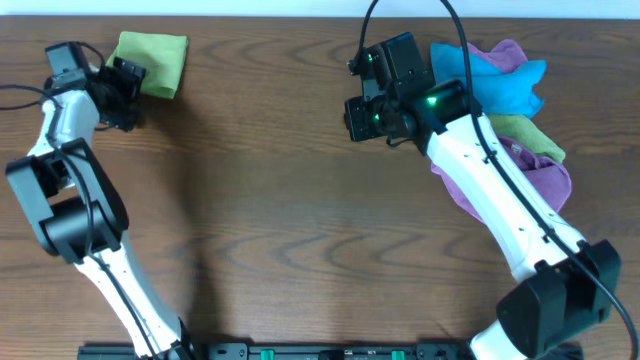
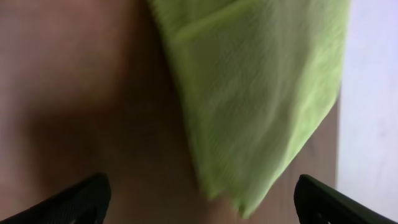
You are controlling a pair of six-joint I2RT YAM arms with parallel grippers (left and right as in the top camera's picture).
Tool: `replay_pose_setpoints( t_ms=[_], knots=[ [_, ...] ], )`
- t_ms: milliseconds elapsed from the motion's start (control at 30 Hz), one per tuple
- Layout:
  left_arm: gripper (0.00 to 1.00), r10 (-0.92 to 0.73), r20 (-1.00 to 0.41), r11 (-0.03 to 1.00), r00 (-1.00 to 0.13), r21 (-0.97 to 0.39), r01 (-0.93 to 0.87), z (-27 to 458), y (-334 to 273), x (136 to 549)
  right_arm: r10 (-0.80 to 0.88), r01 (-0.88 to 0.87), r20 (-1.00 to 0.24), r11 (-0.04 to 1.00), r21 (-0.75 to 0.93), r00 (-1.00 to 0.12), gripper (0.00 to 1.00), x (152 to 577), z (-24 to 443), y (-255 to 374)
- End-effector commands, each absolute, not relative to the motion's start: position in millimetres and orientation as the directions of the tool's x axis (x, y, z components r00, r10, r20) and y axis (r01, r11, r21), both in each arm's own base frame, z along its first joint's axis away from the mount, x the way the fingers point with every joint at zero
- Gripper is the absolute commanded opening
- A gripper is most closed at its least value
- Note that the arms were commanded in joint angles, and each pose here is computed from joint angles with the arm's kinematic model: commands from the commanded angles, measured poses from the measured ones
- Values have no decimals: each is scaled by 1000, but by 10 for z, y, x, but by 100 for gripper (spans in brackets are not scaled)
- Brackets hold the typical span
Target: Fold the cloth
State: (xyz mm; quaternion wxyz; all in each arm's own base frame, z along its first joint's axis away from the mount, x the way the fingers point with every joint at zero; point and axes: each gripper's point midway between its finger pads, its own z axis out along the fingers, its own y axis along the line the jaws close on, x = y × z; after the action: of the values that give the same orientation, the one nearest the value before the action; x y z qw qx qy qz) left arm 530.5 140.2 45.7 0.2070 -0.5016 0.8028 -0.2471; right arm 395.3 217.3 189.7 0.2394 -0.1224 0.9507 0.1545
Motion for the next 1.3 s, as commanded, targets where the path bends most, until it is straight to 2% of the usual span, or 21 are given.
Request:
replay_pose_setpoints(
  t_ms=[0, 133, 200, 333, 600, 733, 1000, 1167, 1267],
  knots=[
    [95, -864, -202, 489, -461, -552, -675, 832, 1483, 5155, -151, -305, -506, 923, 236, -849, 54, 3980, 1963, 2179],
    [95, -796, -275, 602, -539, -458, -654, 1231, 1446, 4837, -175, -333, -526, 917, 221, -832, 69, 3981, 2099, 2175],
    [95, -747, -323, 664, -581, -400, -631, 1489, 1406, 4649, -212, -368, -541, 909, 197, -814, 83, 3971, 2228, 2161],
    [95, -670, -389, 742, -632, -352, -570, 1986, 1250, 4338, -250, -380, -554, 916, 130, -794, 99, 3938, 2494, 2015],
    [95, -548, -572, 835, -610, -334, -438, 3143, 759, 3566, -348, -438, -562, 898, 30, -751, 99, 3596, 2955, 1745],
    [95, -403, -727, 907, -555, -240, -345, 3767, 366, 2754, -403, -447, -564, 892, -67, -721, 99, 3040, 3317, 1345],
    [95, -339, -778, 938, -529, -233, -257, 3895, 133, 1621, -366, -447, -647, 894, -44, -669, 99, 2038, 3732, 932],
    [95, -339, -791, 939, -510, -252, -235, 3657, 97, 1131, -351, -445, -687, 895, -45, -636, 99, 1583, 3590, 714],
    [95, -339, -799, 939, -496, -260, -224, 3532, 84, 1011, -347, -444, -697, 895, -45, -628, 99, 1464, 3470, 658]
  ],
)
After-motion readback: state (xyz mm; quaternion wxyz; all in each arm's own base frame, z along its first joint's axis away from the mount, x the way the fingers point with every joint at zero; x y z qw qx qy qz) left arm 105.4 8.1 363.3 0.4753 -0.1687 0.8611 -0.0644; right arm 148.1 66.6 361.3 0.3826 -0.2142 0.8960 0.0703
